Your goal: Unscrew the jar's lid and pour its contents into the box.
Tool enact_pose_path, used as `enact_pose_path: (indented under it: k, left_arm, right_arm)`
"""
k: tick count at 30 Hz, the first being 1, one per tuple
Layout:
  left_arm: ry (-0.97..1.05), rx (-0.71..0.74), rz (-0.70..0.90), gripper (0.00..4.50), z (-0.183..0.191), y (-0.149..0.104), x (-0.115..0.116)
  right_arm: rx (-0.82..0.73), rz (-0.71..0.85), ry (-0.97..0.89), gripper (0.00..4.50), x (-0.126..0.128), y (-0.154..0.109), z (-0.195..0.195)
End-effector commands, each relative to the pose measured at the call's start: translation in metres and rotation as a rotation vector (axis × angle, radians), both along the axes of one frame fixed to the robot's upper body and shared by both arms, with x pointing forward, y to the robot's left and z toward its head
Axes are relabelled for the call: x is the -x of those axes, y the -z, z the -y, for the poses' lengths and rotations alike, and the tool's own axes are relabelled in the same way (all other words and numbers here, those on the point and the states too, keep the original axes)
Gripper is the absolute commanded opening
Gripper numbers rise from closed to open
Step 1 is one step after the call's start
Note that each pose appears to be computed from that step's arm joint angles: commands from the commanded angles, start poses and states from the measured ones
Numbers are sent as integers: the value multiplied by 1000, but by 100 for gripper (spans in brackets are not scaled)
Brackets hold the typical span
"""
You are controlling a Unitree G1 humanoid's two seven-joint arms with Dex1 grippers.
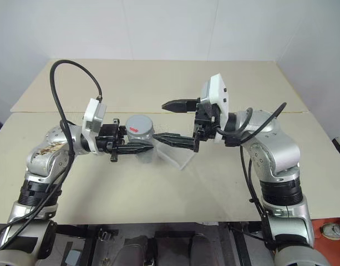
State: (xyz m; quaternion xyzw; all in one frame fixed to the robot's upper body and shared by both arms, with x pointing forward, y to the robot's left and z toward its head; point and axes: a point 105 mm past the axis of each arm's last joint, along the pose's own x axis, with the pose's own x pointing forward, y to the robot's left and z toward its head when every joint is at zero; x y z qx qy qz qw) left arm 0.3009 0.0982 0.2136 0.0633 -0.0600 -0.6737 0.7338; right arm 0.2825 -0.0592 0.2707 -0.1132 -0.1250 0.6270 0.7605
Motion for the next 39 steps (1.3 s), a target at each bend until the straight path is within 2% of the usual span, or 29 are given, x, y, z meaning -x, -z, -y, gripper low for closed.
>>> enact_pose_path:
  k: [1, 7, 13, 23, 33, 39]
  left_arm:
    - [-4, 11, 48, 191, 2, -9, -3]
    - [9, 14, 58, 191, 7, -10, -4]
    - [14, 18, 61, 191, 4, -11, 0]
    - [45, 48, 50, 191, -7, -19, 9]
    - [91, 52, 68, 191, -9, -27, 13]
    - [99, 57, 63, 191, -10, -26, 8]
  right_arm:
    - [-11, 37, -18, 449, 13, -11, -22]
    - [-6, 14, 40, 449, -4, -10, -49]
    - [-9, -19, 67, 449, -18, -7, -54]
    - [-54, -59, 118, 449, -34, -11, -19]
    - [-21, -38, 236, 449, -46, -13, 26]
    - [-33, -6, 214, 449, -33, -19, 32]
